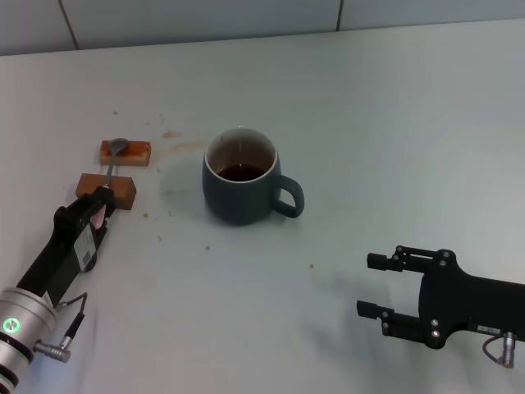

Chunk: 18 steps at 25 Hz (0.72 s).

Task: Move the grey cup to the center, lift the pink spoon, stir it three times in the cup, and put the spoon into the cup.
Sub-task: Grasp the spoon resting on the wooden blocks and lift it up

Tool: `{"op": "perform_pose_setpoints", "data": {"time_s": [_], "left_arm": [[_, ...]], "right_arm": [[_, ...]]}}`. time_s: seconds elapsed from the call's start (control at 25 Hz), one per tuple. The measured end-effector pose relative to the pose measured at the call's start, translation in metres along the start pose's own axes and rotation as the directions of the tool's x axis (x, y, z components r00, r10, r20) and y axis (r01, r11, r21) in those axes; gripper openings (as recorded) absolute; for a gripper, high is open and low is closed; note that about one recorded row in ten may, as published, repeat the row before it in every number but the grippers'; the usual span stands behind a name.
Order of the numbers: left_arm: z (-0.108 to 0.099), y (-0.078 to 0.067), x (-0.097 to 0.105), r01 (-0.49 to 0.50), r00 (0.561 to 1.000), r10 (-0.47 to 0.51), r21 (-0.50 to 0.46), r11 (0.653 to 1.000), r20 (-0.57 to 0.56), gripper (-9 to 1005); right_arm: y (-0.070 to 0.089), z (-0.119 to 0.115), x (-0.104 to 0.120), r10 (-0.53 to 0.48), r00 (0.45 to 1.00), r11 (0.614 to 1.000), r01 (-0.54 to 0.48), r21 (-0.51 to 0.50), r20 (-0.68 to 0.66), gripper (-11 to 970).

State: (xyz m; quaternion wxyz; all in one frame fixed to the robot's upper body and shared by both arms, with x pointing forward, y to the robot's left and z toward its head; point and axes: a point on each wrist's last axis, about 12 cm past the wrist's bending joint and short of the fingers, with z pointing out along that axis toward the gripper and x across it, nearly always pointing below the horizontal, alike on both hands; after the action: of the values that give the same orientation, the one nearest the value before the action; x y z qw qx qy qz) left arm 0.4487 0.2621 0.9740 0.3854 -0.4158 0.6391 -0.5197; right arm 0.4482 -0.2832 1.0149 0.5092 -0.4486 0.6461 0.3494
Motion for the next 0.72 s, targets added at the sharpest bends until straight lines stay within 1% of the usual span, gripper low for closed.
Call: {"op": "perform_pose_setpoints", "data": {"time_s": [0.6,0.72], "left_arm": [[0.0007,0.0,0.0001,-0.014,1.0,0.014,-0.003,1.0,-0.005,129],[0.0007,0.0,0.0001,-0.014,1.0,0.014,-0.003,1.0,-0.005,129]], "right_arm": [[-0.0005,0.0013,0.0,0.011,1.0,1.0,-0.011,0.0,-0.003,639],[-0.0004,0.0013,0.0,0.011,1.0,1.0,-0.011,-0.001,-0.003,639]]}}
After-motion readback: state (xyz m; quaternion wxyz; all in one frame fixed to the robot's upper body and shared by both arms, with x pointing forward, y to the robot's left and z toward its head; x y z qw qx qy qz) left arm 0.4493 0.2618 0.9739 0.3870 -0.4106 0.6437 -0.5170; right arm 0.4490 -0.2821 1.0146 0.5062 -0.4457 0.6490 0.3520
